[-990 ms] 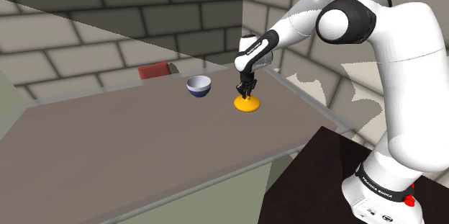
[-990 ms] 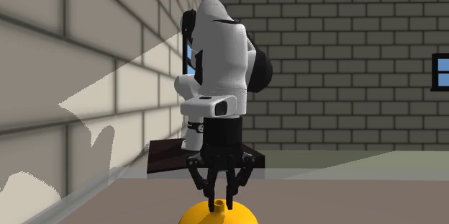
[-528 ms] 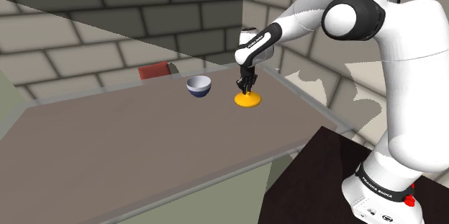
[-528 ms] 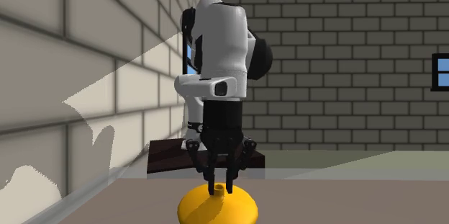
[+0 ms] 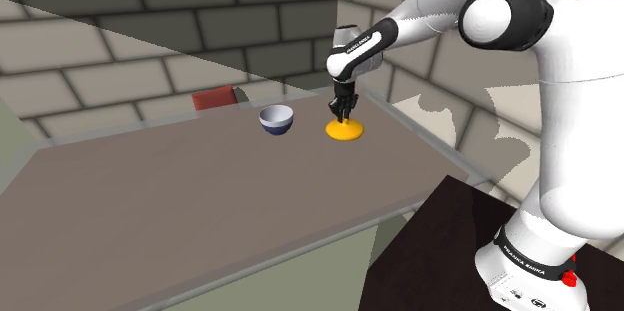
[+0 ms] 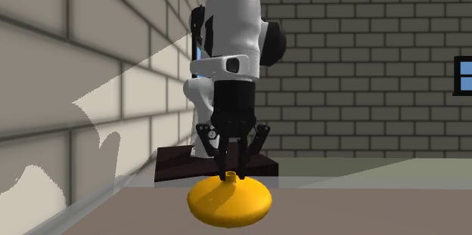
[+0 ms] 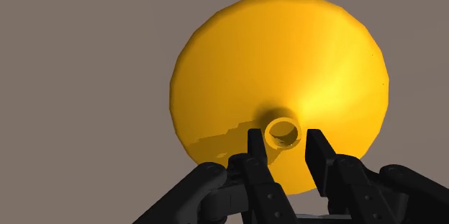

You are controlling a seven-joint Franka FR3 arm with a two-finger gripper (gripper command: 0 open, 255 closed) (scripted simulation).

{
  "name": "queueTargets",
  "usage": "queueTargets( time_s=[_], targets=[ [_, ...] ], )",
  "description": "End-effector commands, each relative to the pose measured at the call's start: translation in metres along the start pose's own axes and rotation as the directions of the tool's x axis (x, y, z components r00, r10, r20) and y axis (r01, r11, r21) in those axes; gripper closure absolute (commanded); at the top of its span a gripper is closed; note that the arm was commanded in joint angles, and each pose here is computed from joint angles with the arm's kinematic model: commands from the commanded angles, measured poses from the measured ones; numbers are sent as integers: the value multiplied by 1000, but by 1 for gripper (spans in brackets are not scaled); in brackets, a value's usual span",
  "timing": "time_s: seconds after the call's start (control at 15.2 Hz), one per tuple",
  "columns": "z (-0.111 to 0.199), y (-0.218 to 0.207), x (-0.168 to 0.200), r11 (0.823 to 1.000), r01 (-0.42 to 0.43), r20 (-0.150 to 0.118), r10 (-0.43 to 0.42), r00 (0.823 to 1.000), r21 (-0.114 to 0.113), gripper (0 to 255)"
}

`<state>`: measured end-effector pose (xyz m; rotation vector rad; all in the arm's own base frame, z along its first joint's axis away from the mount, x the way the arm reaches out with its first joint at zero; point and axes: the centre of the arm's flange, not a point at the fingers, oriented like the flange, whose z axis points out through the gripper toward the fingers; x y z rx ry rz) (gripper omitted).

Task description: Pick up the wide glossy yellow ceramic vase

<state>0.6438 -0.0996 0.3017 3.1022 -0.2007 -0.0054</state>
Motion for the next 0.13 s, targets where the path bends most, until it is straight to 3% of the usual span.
queueTargets(
  time_s=[0.0,0.07],
  targets=[
    [-6,1,0,1000,0,0,0,1000,0,255],
    [-6,1,0,1000,0,0,0,1000,0,255]
  ],
)
